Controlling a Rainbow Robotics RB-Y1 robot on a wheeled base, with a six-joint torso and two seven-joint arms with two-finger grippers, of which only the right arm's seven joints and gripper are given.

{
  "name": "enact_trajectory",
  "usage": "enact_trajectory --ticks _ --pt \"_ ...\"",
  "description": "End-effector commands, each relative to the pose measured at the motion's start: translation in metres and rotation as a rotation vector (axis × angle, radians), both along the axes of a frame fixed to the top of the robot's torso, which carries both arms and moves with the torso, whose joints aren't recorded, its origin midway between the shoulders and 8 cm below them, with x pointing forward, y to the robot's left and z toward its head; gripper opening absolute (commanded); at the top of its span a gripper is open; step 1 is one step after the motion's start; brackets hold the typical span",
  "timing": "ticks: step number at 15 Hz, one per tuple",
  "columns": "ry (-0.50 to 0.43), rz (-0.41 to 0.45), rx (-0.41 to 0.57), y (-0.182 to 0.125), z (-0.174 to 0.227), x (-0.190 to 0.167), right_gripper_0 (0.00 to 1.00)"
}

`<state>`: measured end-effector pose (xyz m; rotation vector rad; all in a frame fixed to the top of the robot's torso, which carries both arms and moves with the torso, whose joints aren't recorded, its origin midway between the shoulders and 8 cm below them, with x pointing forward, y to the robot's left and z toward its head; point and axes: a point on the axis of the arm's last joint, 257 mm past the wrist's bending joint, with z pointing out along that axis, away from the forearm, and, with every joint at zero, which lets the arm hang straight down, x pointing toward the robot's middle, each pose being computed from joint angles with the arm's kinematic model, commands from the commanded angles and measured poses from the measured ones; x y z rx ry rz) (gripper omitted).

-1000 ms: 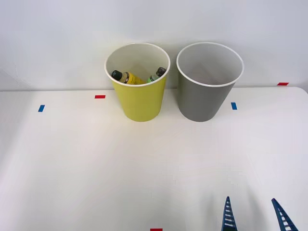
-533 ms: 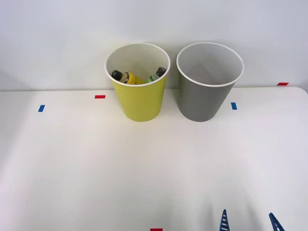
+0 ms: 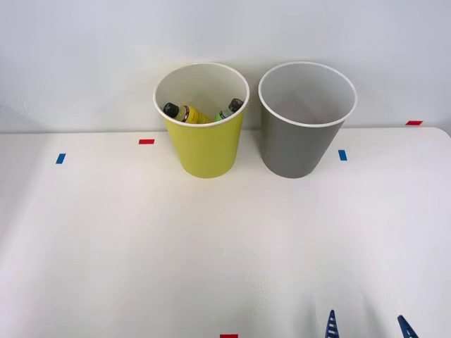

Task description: Put cans in the gray bin, plastic bottles in the light green bin

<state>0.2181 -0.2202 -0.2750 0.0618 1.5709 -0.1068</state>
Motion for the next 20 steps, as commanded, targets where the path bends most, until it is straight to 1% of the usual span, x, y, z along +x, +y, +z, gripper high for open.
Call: enact_trajectory --ticks 1,20 --pt "0.000 0.000 0.000 0.0000 0.0001 0.0000 1.00" --pt "0.000 0.000 0.000 0.0000 0.0001 0.0000 1.00"
